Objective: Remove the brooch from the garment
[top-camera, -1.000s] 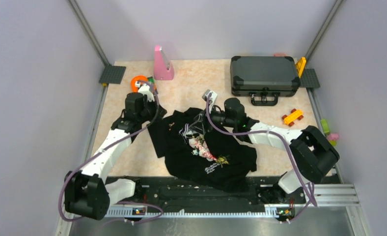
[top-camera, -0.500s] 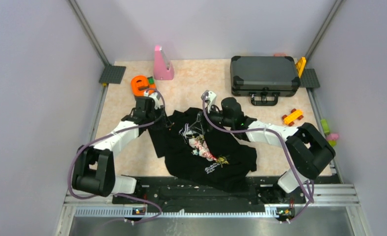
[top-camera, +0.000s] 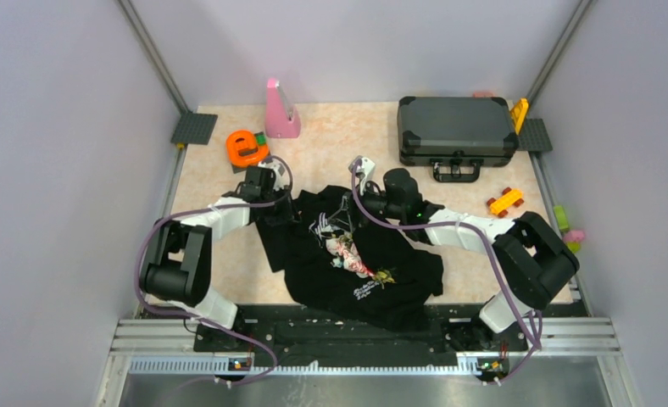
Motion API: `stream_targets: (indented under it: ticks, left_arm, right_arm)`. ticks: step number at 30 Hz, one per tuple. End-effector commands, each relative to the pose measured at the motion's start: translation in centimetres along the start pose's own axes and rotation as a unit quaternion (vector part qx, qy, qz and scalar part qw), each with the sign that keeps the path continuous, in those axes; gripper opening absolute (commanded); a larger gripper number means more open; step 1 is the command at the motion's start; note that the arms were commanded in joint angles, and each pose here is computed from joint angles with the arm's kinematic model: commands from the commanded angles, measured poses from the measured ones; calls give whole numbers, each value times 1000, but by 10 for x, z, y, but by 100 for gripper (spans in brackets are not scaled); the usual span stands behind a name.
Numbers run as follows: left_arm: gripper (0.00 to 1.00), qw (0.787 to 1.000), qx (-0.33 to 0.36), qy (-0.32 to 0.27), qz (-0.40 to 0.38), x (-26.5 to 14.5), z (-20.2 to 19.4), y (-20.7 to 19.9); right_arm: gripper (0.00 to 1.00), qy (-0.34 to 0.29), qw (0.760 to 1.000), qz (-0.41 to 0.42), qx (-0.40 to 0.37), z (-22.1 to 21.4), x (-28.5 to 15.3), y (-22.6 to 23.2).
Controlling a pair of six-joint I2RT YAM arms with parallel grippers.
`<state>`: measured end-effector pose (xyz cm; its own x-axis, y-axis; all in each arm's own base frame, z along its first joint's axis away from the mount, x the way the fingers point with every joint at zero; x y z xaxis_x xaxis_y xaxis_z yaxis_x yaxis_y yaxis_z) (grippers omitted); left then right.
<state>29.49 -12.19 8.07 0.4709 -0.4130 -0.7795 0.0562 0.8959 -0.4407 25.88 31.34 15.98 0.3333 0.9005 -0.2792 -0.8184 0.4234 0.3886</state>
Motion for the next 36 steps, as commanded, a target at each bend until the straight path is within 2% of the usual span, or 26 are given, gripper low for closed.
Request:
stream_targets:
  ticks: [1,7,11,19,24,28,34,36]
  left_arm:
    - [25,999,8,-27,-36,5,24,-14]
    - [18,998,12,2,-56,17,21,-15]
    - [0,998,18,-2,-53,13,21,-15]
    - [0,991,59,-105,-60,-44,33,-31]
    - [0,978,99,-149,-104,-75,34,-54]
    - [0,954,146,-215,-153,-100,36,-71]
    - [0,877,231,-321,-274,-143,38,-106]
    - [0,859,244,-345,-290,-153,40,-113]
  right_arm:
    - [68,-25,1000,15,-12,13,-3,5]
    - [67,-25,1000,17,-10,14,-4,4]
    - [66,-25,999,19,-6,15,-4,4]
    - [65,-21,1000,14,-4,33,2,4]
    - [65,-35,999,21,-27,57,1,8]
    - [66,-73,994,66,-47,84,-12,13]
    - [66,-109,982,133,-84,116,-31,26]
    - [66,-119,978,144,-96,125,-34,32]
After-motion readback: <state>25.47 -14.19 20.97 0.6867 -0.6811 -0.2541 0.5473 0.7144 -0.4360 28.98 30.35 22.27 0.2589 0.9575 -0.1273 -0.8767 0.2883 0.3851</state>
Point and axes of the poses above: each gripper's point midway between its finger pads, its own x axis out along the fingers, its own y axis along the line the jaws close on, z = x × y, the point moved 5 cm from there along -x, back along the fingers, and after that the axes turned 2 degrees about x, right-handed, at the moved point
